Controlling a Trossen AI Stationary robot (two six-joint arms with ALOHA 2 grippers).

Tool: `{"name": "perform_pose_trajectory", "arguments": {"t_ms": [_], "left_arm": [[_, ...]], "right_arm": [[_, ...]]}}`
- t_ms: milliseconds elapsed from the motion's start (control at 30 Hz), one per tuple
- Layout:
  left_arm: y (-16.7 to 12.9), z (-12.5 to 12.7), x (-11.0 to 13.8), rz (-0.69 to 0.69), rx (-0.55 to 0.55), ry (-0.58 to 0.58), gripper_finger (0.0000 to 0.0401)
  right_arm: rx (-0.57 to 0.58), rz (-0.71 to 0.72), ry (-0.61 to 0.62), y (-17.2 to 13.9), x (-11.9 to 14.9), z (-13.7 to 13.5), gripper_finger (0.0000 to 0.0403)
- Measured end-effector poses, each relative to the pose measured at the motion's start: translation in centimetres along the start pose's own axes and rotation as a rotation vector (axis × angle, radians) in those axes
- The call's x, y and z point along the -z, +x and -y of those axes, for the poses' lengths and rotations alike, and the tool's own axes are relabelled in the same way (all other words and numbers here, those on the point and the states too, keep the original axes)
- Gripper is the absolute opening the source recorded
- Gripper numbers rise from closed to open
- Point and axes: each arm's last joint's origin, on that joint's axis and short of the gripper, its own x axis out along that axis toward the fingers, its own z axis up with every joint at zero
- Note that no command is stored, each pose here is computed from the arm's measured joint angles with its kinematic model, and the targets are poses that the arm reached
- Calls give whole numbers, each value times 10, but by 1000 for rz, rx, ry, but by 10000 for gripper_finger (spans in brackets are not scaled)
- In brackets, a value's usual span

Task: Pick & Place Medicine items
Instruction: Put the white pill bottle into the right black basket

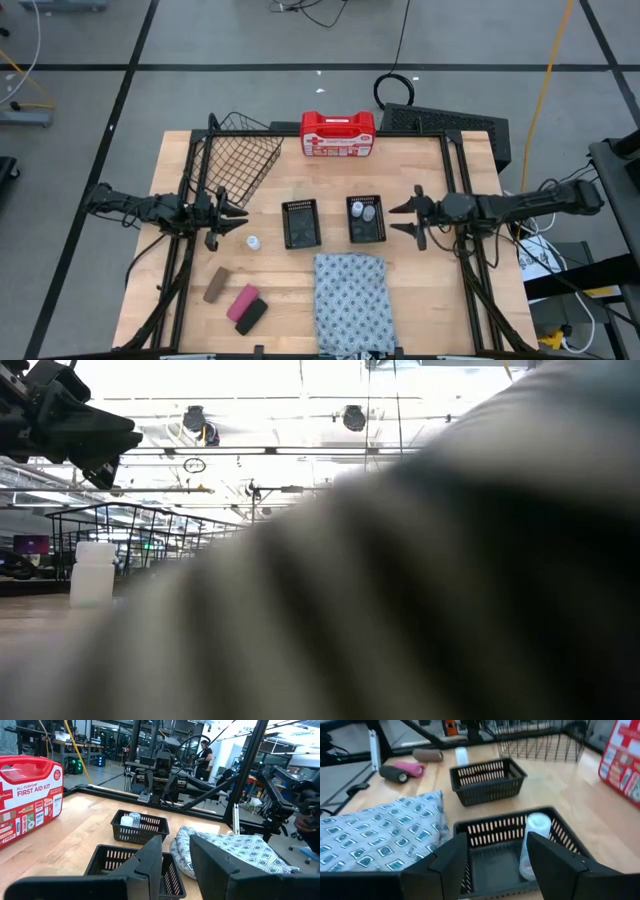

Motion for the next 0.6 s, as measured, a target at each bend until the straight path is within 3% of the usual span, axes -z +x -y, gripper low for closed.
{"name": "perform_pose_trajectory", "arguments": {"t_ms": [600], "left_arm": [[0, 0, 0, 0, 0, 0, 108]], "right_arm": [[-25, 222, -117, -36, -10, 2, 196]]}}
